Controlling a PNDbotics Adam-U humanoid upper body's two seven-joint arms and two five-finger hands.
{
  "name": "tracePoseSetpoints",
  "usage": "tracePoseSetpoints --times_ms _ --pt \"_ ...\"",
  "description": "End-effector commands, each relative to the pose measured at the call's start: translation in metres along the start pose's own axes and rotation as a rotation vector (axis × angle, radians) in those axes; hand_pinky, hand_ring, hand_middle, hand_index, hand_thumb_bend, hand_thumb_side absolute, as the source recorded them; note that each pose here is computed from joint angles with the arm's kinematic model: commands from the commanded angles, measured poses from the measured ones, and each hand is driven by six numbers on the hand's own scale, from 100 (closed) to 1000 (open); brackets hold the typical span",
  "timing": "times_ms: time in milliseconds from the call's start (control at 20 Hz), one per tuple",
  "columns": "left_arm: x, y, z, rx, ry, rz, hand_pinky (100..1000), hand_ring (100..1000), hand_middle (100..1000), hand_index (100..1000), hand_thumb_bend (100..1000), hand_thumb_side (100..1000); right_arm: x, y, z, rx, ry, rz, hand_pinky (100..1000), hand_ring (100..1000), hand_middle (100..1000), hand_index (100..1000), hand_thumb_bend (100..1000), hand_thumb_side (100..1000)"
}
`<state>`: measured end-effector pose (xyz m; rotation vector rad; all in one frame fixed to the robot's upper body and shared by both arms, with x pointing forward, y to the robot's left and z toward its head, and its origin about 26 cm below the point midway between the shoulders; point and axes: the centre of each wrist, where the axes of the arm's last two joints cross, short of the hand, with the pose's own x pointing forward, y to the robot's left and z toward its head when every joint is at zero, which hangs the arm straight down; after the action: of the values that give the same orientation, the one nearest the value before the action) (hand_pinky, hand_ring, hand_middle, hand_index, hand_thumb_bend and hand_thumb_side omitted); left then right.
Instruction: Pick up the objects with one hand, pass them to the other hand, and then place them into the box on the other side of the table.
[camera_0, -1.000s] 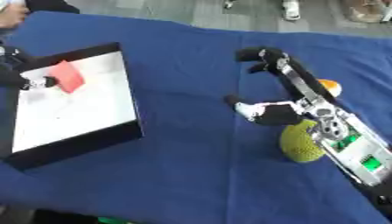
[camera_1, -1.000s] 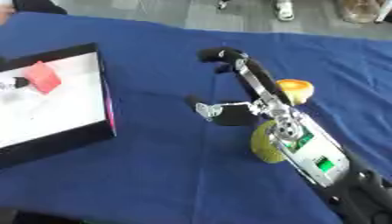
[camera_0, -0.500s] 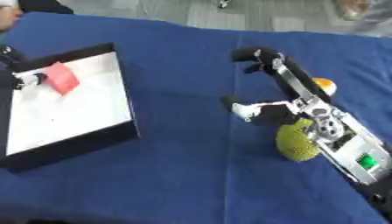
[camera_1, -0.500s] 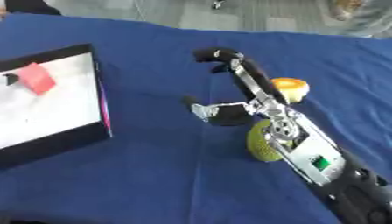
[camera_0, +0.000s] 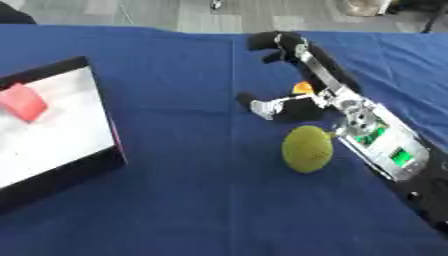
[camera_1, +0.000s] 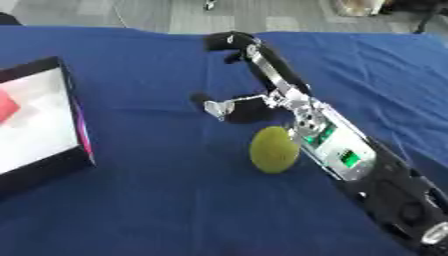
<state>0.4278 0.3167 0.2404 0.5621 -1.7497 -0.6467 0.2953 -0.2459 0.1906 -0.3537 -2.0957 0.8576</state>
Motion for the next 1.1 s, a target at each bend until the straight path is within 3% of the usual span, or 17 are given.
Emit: tracePoseSetpoints --times_ms 50,750,1100 --pt "0.007 0.020 0.004 0.061 -0.018 0.009 917 861 806 723 100 632 0.003 -0.020 0.002 0.062 -0.011 0.049 781 868 757 834 433 259" --pt "0.006 0.018 0.002 0.050 0.018 0.004 922 869 810 725 100 659 -0.001 -0.093 0.021 0.377 0.025 0.227 843 931 853 873 517 290" --pt "0.012 0.017 0.000 0.048 0.003 0.003 922 869 809 723 100 663 0.003 -0.110 0.022 0.373 0.094 0.268 840 911 827 860 529 254"
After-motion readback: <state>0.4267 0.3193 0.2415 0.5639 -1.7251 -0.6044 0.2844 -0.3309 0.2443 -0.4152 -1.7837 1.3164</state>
